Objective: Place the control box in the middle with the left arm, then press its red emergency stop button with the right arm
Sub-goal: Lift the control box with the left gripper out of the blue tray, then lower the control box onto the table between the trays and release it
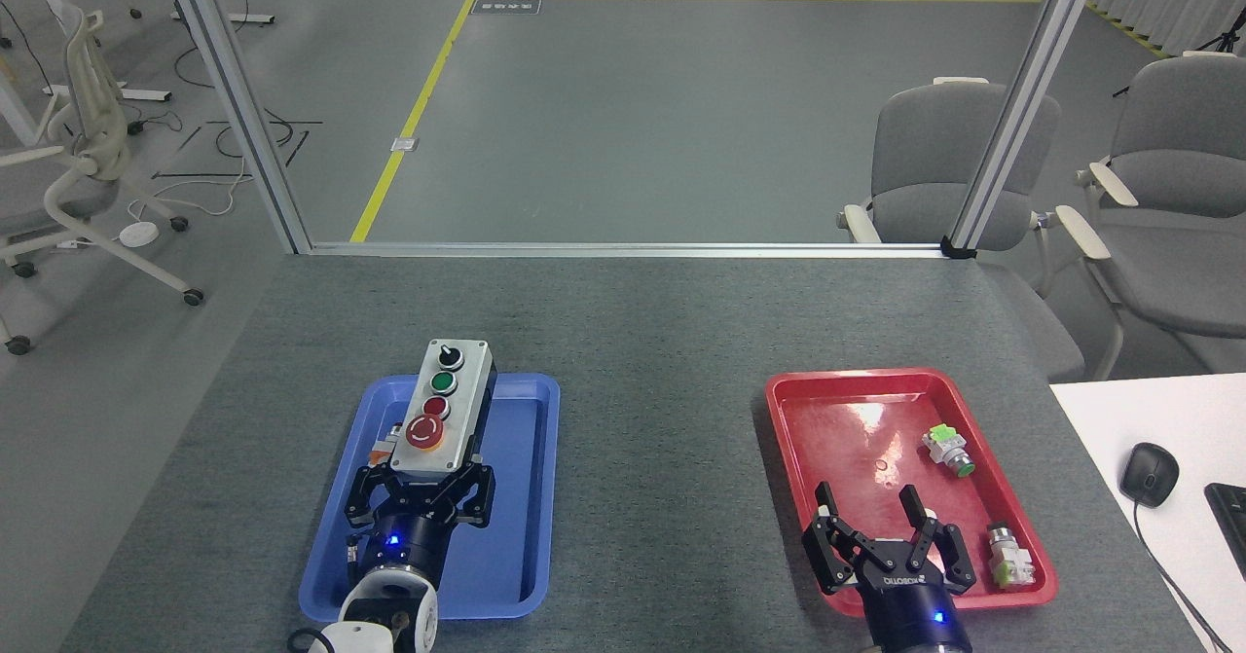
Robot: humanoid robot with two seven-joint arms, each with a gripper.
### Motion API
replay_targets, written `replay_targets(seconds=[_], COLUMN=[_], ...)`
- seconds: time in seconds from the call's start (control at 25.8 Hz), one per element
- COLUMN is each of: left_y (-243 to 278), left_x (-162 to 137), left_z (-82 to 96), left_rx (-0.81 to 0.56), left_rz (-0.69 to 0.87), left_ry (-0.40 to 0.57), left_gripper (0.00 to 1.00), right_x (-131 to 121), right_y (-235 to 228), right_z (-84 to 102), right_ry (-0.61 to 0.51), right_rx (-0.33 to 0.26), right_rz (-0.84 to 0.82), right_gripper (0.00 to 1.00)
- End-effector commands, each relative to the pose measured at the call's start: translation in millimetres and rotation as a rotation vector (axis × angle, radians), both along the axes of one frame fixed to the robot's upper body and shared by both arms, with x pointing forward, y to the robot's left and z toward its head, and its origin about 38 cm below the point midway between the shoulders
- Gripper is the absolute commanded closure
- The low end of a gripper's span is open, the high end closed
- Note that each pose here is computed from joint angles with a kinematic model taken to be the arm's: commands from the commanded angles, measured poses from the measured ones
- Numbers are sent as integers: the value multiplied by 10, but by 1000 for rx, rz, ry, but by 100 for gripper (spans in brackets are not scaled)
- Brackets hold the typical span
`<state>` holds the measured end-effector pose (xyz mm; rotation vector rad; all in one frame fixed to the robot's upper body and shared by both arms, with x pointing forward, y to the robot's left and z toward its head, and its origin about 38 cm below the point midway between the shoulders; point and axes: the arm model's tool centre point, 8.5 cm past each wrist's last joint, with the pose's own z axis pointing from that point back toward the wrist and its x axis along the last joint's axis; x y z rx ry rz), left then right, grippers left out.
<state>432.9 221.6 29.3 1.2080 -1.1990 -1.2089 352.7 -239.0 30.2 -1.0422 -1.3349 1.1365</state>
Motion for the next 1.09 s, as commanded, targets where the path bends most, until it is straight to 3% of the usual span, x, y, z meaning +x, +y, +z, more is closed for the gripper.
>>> replay_targets(seconds=[0.0, 0.35, 0.66, 0.78, 1.05], left_y=[-99, -1252, -1798, -2042, -2094], left_x=[-6, -148, -411, -508, -186], left_z=[99, 93, -213, -235, -190], left_rx=[0, 14, 104, 98, 119], left_rz=[-23, -132, -250, -332, -379], left_ry=[-20, 6, 85, 97, 136], left_gripper=[100, 100, 100, 100, 100], right_x=[0, -16, -21, -20, -22], right_y=[-4, -20, -39, -41, -25], right_z=[4, -10, -12, -3, -13], right_ry=[-4, 0, 0, -4, 3], right_rx=[0, -1, 1, 6, 6], right_rz=[-1, -3, -6, 3, 10], right_gripper=[2, 2, 2, 2, 2])
